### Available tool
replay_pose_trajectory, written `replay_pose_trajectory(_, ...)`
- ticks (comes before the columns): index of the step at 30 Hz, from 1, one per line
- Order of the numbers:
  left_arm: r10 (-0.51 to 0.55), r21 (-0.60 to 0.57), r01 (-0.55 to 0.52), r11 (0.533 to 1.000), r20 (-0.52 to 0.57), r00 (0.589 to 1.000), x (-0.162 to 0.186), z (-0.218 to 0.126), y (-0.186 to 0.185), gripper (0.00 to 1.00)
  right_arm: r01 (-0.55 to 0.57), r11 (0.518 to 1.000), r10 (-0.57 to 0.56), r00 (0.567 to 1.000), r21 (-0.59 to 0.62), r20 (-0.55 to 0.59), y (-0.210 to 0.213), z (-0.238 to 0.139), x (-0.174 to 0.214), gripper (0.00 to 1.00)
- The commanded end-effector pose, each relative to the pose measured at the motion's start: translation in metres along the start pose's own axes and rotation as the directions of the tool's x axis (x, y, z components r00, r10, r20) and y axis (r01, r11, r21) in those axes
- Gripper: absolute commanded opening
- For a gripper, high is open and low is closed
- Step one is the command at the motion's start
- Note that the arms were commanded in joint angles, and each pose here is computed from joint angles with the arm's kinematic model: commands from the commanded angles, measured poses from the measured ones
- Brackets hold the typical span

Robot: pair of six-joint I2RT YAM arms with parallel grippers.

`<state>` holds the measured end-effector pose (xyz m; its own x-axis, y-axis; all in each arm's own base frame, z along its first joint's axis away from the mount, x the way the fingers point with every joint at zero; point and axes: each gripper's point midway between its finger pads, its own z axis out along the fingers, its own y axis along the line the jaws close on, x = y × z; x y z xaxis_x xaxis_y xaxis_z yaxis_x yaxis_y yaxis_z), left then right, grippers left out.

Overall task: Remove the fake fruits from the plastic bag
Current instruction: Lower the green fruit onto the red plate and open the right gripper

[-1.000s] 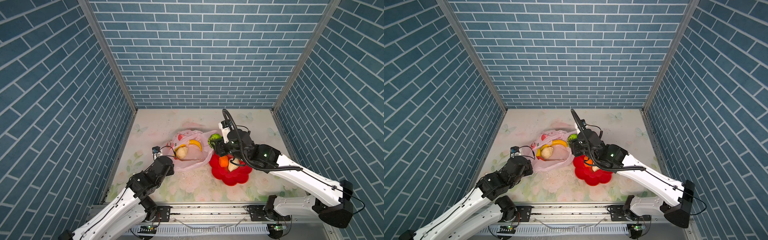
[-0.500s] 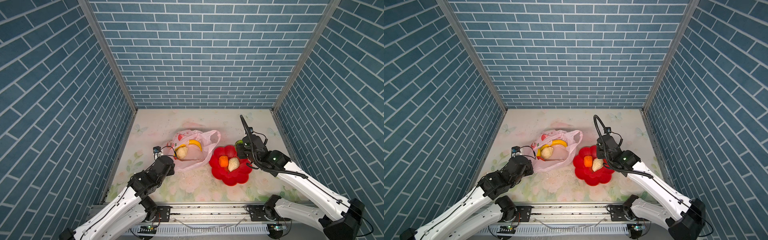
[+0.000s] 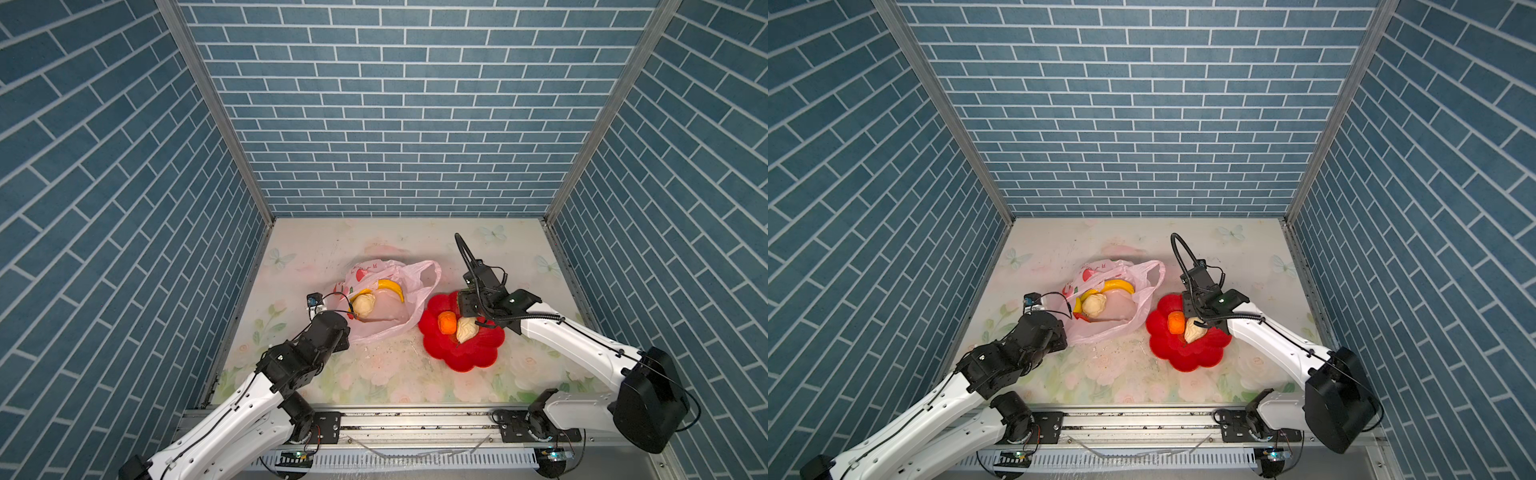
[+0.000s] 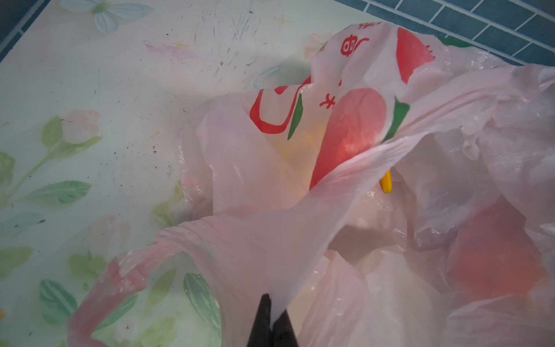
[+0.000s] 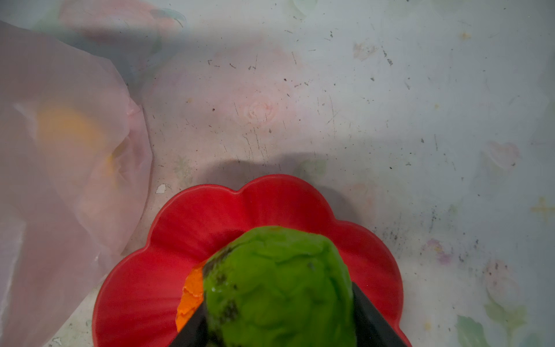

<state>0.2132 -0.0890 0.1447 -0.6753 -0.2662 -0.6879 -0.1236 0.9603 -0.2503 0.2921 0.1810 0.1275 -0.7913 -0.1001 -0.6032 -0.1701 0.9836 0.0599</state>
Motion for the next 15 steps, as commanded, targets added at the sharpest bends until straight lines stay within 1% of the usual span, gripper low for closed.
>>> replay_pose_trajectory(1, 0.003, 0.003, -0.003, 1.0, 0.005, 1.0, -0.005, -0.006, -0.002, 0.0, -0.023, 0.999, 0.023, 1.0, -0.024, -0.012, 0.005, 0.013, 0.001, 0.3)
replay_pose_trajectory(10, 0.004, -0.003, -0.004, 1.0, 0.005, 1.0, -0.004, -0.005, 0.0, 0.0, -0.043, 0.999, 0.042, 0.997, -0.027, -0.059, 0.006, 0.035, 0.013, 0.3)
replay_pose_trajectory(15, 0.009, 0.0, -0.009, 1.0, 0.01, 1.0, -0.006, -0.006, -0.001, 0.0, -0.053, 0.998, 0.052, 0.996, -0.018, -0.077, 0.004, 0.043, 0.021, 0.32)
